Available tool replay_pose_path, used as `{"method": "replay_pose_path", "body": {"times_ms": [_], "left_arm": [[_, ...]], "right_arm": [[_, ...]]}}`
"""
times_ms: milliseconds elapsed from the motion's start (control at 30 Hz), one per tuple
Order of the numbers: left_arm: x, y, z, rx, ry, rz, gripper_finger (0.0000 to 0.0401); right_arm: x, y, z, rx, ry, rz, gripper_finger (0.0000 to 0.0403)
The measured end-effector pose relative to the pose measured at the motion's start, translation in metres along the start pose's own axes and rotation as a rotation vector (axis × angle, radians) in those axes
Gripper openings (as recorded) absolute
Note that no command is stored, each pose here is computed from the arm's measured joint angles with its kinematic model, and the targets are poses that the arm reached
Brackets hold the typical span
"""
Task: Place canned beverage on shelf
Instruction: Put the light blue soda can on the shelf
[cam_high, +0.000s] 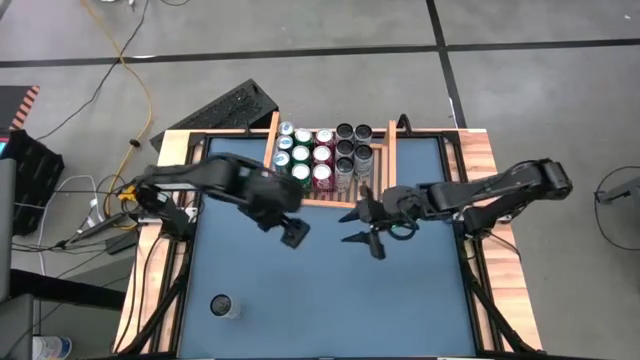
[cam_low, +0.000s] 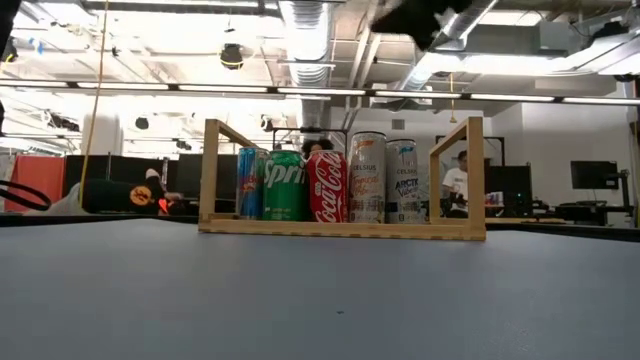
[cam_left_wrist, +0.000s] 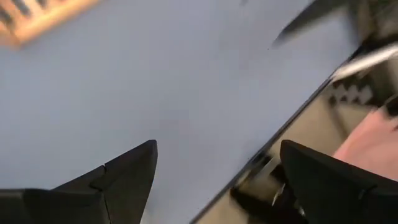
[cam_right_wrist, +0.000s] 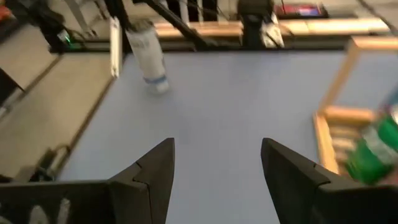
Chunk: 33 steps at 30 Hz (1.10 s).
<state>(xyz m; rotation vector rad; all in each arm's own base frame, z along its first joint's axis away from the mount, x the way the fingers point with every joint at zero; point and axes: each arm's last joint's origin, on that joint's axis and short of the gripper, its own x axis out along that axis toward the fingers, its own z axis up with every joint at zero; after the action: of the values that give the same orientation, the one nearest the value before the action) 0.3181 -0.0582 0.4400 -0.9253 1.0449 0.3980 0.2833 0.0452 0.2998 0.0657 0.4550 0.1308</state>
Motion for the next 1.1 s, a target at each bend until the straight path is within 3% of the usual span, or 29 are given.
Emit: {"method": "replay_pose_path", "body": {"times_ms": [167,367,533,933,1100], "left_arm": [[-0.042,-0.003,-0.016,0.020,-0.175,-0.159,0.0325],[-0.079,0.012,-0.038,0.077,-0.238,-0.196,0.0325],[-0.094,0.024,-0.054,0.154,-0.214,-0.172,0.0325],[-0.108,0.031,-0.082,0.335,-0.155,-0.173,0.0325],[-0.108,0.028,-0.093,0.386,-0.131,-0.187,0.0325]], "right_arm": [[0.038,0.012,0.004,-0.089,-0.093,0.053,0.0226],[0.082,0.034,0.021,-0.160,-0.167,0.093,0.0226],[0.126,0.053,0.039,-0.169,-0.174,0.117,0.0235],[0.226,0.100,0.090,-0.127,-0.192,0.170,0.0323],[0.257,0.111,0.086,-0.127,-0.183,0.181,0.0344]]}}
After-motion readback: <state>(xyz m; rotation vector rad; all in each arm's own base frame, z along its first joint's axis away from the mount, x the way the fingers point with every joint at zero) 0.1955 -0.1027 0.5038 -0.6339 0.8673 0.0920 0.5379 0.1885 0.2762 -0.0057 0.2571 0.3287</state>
